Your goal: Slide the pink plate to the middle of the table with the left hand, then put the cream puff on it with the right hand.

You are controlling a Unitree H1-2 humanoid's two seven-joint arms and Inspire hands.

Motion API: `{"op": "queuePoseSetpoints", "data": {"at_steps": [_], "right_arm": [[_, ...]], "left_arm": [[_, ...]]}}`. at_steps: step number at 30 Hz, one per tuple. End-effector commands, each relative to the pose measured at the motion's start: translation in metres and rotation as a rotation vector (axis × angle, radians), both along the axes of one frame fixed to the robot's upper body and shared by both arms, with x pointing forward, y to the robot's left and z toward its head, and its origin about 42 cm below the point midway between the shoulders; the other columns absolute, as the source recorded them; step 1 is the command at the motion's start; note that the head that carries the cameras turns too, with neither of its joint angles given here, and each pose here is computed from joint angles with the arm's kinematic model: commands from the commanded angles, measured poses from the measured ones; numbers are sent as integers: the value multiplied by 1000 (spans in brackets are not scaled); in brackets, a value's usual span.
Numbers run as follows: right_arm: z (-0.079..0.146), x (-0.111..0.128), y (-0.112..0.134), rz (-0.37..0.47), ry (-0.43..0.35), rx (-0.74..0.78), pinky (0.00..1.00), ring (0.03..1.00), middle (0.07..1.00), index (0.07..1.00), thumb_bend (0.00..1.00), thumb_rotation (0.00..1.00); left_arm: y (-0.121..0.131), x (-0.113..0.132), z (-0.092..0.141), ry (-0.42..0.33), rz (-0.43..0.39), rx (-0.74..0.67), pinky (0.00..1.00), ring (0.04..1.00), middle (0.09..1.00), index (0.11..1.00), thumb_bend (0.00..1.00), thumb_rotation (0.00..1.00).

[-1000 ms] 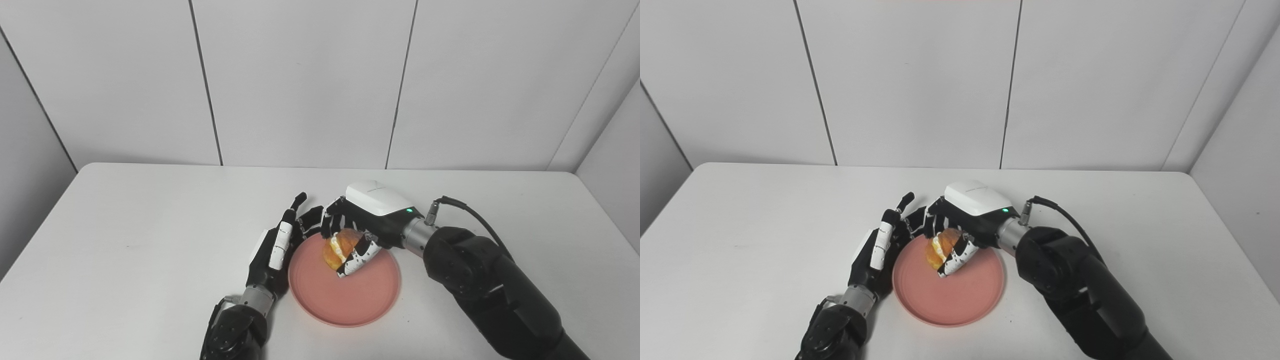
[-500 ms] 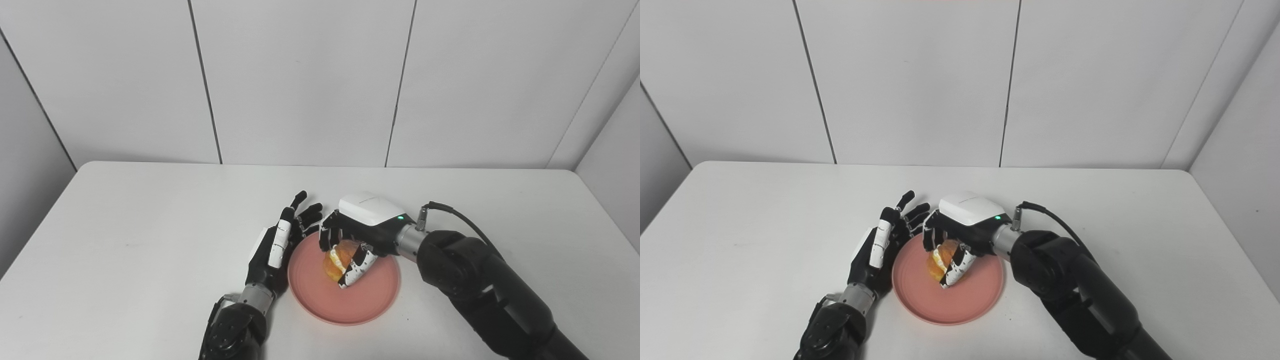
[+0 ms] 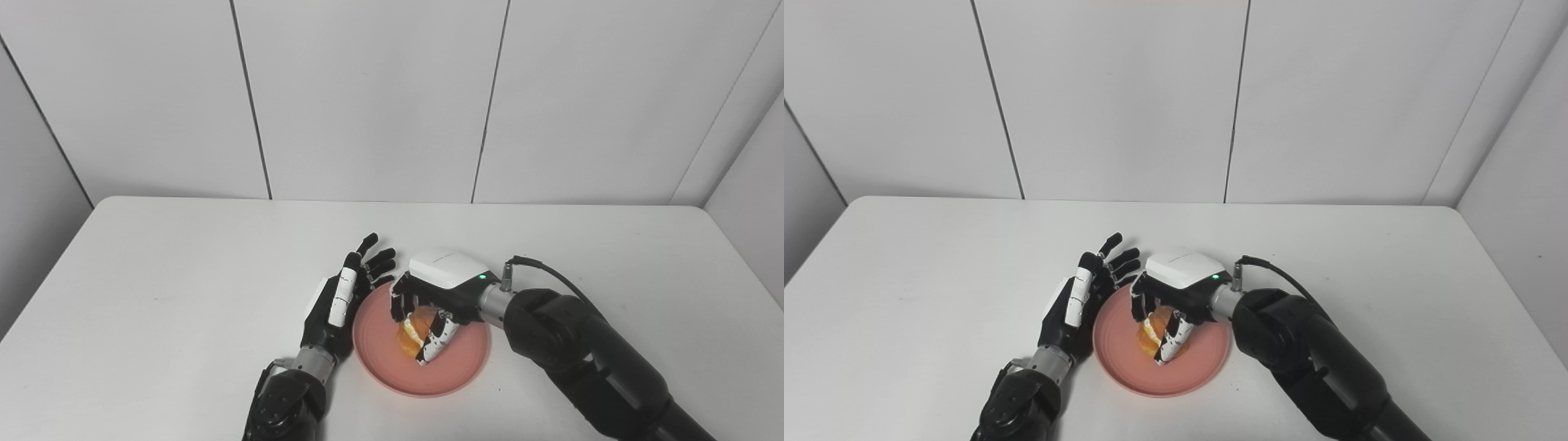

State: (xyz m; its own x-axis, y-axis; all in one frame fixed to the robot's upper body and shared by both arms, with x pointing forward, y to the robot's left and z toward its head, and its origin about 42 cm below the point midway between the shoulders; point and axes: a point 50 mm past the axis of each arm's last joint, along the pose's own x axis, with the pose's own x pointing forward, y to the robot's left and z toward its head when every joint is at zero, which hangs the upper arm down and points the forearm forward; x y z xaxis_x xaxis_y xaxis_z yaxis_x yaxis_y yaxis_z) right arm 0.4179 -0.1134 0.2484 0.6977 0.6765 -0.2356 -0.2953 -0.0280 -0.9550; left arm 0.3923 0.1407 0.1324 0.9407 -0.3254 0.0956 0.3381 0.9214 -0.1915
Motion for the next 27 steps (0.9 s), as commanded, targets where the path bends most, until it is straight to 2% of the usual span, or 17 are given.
{"op": "queuePoseSetpoints", "data": {"at_steps": [1, 2, 4, 5, 7, 8, 9, 11, 13, 15, 21, 27], "right_arm": [[23, 2, 1, 36, -97, 16, 424, 463, 540, 467, 516, 0], [23, 1, 1, 34, -103, 17, 429, 464, 541, 467, 516, 0], [24, 0, 1, 25, -107, 21, 465, 558, 542, 467, 521, 0], [25, 0, 1, 23, -107, 23, 480, 579, 598, 479, 522, 67], [26, -1, 0, 23, -106, 34, 519, 618, 666, 492, 524, 133], [27, -1, 0, 20, -104, 37, 549, 639, 684, 568, 726, 156], [28, -2, -1, 18, -102, 38, 560, 646, 690, 597, 803, 164], [29, -2, -2, 14, -102, 34, 583, 660, 699, 644, 927, 192], [31, -3, -4, 15, -106, 6, 629, 694, 719, 677, 983, 241], [33, -5, -6, 16, -107, -23, 681, 741, 747, 697, 999, 282], [46, -11, -8, -1, -79, -62, 761, 801, 780, 758, 1000, 285], [69, -17, -13, -7, -54, -45, 797, 844, 838, 818, 1000, 368]], "left_arm": [[0, -5, -11, 60, -3, 1, 853, 869, 851, 922, 797, 928], [0, -5, -11, 60, -2, 2, 854, 868, 851, 923, 796, 928], [0, -5, -11, 62, 0, 7, 851, 867, 847, 924, 803, 930], [0, -5, -11, 63, 0, 10, 850, 868, 847, 925, 805, 934], [0, -5, -11, 63, -2, 16, 853, 875, 854, 932, 812, 943], [0, -5, -11, 65, -2, 17, 855, 876, 866, 932, 813, 942], [0, -5, -11, 66, -2, 17, 857, 876, 870, 931, 813, 941], [0, -5, -12, 66, -4, 19, 860, 879, 886, 932, 814, 941], [1, -5, -12, 64, -4, 21, 854, 884, 892, 932, 814, 940], [1, -5, -12, 62, -5, 19, 845, 888, 892, 934, 824, 936], [3, -5, -12, 63, -9, 30, 857, 898, 910, 938, 822, 941], [3, -5, -12, 65, -4, 26, 843, 876, 852, 943, 830, 934]]}}
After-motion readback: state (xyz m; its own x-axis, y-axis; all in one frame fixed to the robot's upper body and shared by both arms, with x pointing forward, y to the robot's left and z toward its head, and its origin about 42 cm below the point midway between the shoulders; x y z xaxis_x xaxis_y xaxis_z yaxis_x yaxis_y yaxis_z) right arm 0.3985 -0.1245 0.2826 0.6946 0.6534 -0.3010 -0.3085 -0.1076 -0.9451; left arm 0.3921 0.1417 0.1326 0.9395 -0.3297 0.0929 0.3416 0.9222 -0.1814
